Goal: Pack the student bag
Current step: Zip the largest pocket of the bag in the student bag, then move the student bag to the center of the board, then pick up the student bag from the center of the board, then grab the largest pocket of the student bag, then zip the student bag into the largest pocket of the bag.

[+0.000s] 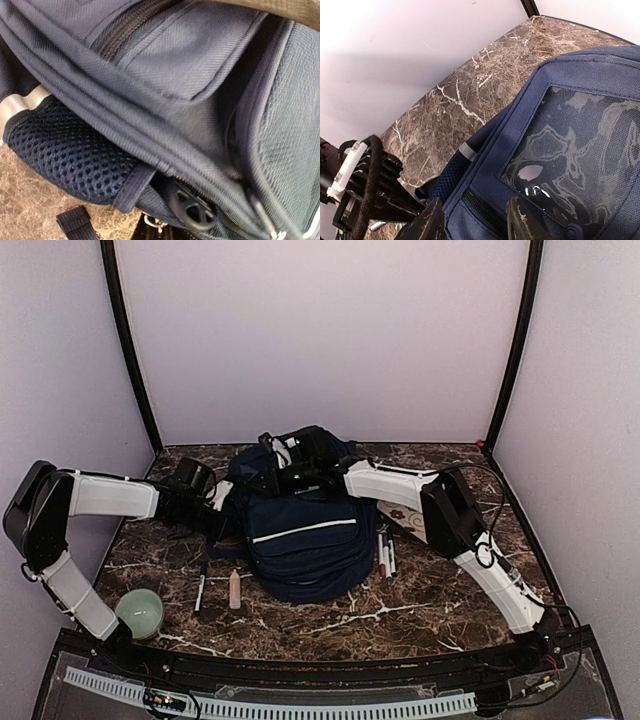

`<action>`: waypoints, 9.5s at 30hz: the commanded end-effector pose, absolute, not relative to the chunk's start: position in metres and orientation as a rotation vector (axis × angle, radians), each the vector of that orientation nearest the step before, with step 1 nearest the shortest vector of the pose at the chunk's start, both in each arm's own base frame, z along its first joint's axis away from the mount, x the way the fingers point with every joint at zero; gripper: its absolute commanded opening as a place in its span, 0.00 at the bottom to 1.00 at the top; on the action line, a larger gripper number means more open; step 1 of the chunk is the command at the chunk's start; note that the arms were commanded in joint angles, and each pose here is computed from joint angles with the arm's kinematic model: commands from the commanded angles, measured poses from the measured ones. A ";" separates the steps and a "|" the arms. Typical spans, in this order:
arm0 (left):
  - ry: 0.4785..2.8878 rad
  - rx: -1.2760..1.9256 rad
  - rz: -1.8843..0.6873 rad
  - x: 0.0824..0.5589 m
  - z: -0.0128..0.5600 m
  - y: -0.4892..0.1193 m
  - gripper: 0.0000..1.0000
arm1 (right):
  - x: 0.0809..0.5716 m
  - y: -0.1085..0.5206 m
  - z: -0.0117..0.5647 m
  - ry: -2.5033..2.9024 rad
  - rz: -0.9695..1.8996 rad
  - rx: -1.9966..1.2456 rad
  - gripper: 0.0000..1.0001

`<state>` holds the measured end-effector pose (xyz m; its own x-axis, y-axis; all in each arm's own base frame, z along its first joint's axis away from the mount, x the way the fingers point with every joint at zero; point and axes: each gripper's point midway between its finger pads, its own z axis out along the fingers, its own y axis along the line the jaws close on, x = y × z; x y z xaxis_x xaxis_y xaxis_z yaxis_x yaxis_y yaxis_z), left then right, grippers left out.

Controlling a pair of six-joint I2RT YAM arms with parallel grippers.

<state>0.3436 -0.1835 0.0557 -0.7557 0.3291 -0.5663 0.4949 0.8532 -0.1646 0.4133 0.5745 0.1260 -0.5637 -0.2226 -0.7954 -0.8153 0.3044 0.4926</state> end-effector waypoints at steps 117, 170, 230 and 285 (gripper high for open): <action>2.329 0.013 -0.625 0.332 0.110 -0.187 0.49 | 0.418 0.336 0.091 2.189 0.130 -1.273 0.58; 1.847 1.250 -0.744 0.276 0.089 -0.363 0.03 | 0.278 0.351 0.113 2.405 1.031 -1.140 0.46; 1.872 0.973 -0.927 0.266 0.100 -0.355 0.00 | 0.268 0.376 0.081 2.447 0.852 -1.144 0.00; 2.150 0.886 -0.311 0.262 0.065 -0.243 0.00 | 0.366 0.206 0.054 2.637 0.368 -1.036 0.00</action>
